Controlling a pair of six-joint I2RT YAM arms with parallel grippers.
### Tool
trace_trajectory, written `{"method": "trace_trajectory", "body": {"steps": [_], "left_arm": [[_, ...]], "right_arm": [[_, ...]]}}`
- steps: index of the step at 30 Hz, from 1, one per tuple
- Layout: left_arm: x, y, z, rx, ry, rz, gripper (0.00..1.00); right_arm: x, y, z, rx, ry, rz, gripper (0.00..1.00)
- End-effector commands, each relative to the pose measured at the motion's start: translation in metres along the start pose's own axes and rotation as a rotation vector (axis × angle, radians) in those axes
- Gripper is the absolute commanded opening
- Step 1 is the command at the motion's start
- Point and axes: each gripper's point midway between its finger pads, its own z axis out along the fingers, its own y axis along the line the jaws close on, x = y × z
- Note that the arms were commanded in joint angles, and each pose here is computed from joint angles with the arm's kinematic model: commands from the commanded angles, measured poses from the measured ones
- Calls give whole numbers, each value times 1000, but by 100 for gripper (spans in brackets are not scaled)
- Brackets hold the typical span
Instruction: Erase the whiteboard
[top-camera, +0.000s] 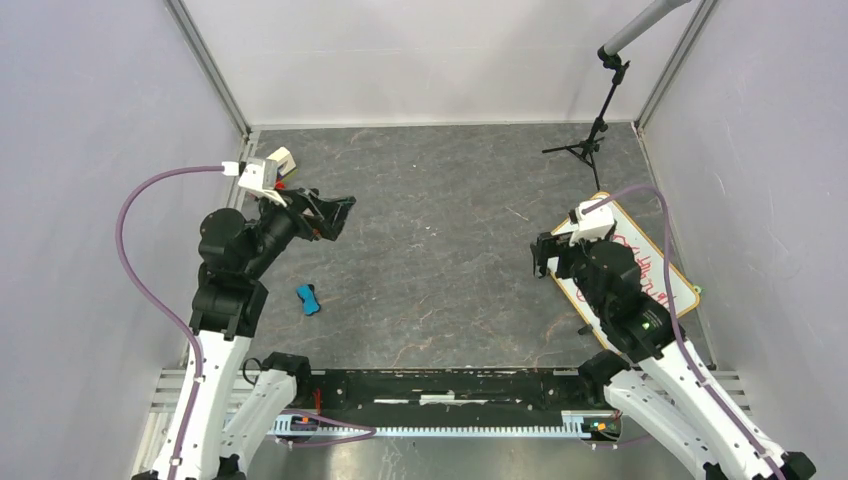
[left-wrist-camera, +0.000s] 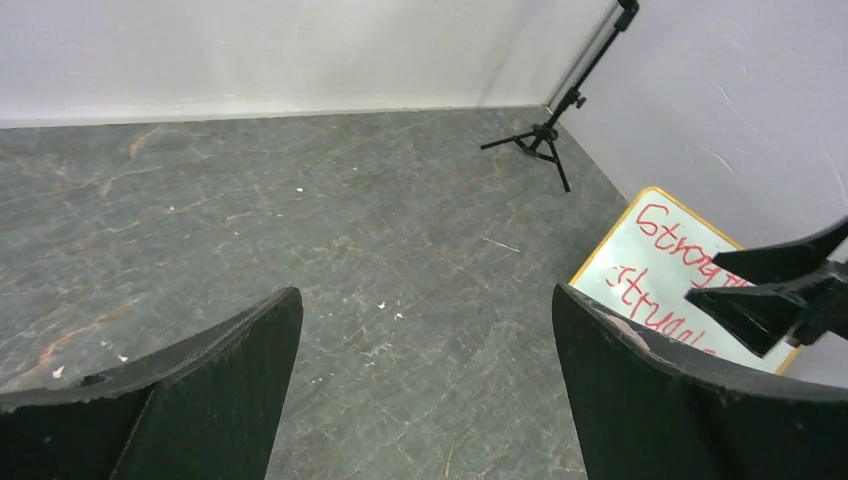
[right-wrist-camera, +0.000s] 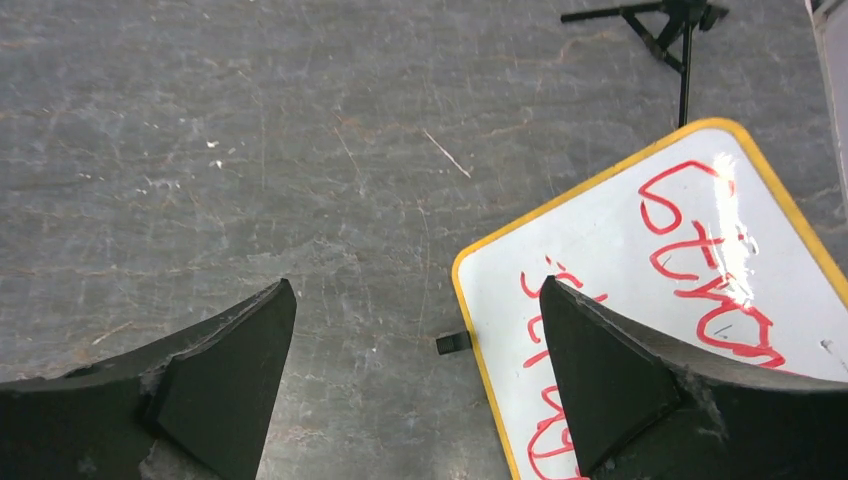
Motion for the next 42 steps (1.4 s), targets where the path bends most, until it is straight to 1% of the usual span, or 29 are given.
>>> {"method": "trace_trajectory", "body": {"steps": [1,5,9,11,14,16,18,21,25,28,29,32,36,39,42], "left_arm": [[-3,-17,5,110,-14,51,100],[0,-21,8,137,-3,39,100],[2,-26,8,171,0,37,100],[2,-29,8,192,0,41,100],[2,-28,8,184,-4,41,100],[0,-19,7,130,-17,45,100],[-5,-4,4,33,-42,51,100],[-14,34,-9,-208,-83,50,100],[-28,82,-42,-532,-170,22,100],[-32,102,-62,-682,-207,0,100],[-34,105,-67,-710,-217,-5,100],[-37,108,-74,-745,-234,-7,100],[-40,108,-78,-749,-244,-1,100],[-40,106,-78,-739,-242,2,100],[-39,104,-75,-727,-234,4,100]], "right_arm": [[7,-4,9,46,27,20,98],[24,10,20,-29,72,-9,98],[50,35,38,-143,154,-29,98],[59,59,45,-257,173,-11,98],[62,98,54,-397,144,29,98],[62,124,60,-445,153,56,98],[66,152,67,-461,182,92,98],[71,198,75,-456,201,147,98],[59,268,84,-464,159,192,98],[58,327,90,-524,149,155,98],[62,343,92,-525,157,148,98],[58,389,96,-522,139,174,98],[72,450,104,-519,148,91,98],[87,479,112,-520,148,33,98],[97,502,116,-546,152,5,92]]}}
